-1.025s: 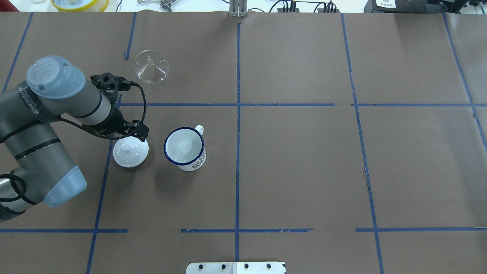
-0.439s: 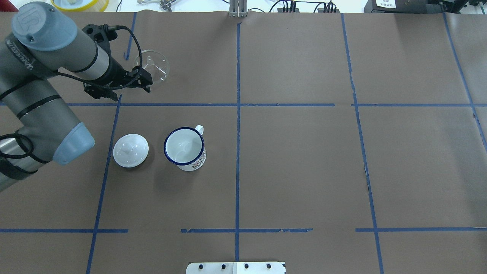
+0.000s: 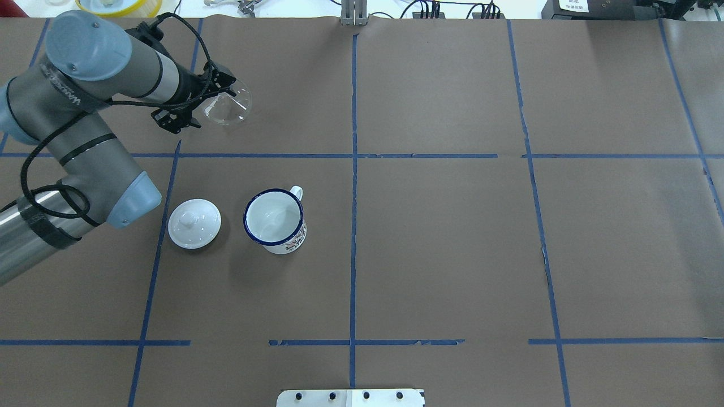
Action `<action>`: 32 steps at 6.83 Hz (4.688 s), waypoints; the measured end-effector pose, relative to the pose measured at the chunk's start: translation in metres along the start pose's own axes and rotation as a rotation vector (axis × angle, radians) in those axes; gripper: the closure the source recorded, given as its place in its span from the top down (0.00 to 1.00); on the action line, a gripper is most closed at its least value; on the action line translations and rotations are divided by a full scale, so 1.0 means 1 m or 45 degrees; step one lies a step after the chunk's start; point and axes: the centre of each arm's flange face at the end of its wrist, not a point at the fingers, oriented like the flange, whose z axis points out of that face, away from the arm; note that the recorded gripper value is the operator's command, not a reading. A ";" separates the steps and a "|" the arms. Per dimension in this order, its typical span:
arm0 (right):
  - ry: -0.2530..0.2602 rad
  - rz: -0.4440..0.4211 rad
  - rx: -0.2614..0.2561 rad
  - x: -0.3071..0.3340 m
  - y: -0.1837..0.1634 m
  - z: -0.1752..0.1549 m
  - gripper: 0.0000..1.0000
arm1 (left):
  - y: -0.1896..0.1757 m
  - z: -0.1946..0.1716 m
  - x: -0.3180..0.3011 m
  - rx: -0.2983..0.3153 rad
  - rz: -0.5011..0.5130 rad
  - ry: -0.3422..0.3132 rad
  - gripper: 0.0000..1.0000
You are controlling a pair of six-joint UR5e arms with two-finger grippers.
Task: Place funnel on cup
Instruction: 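Move the left gripper to the clear glass funnel, then grasp the glass funnel's rim with the left gripper and lift it, then carry the glass funnel with the left gripper over the open mug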
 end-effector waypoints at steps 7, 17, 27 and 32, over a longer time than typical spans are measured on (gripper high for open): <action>0.000 -0.001 0.001 0.000 0.000 0.000 1.00 | 0.009 0.074 0.023 0.378 -0.552 0.224 1.00; 0.000 -0.002 0.002 -0.001 -0.001 -0.001 1.00 | -0.010 0.091 0.010 0.469 -0.549 0.293 0.00; 0.000 -0.001 0.001 0.000 0.000 -0.001 1.00 | 0.015 -0.108 0.033 0.094 0.038 0.021 0.00; 0.000 -0.001 0.001 0.000 0.000 -0.001 1.00 | 0.109 -0.148 0.049 -0.128 0.489 -0.264 0.00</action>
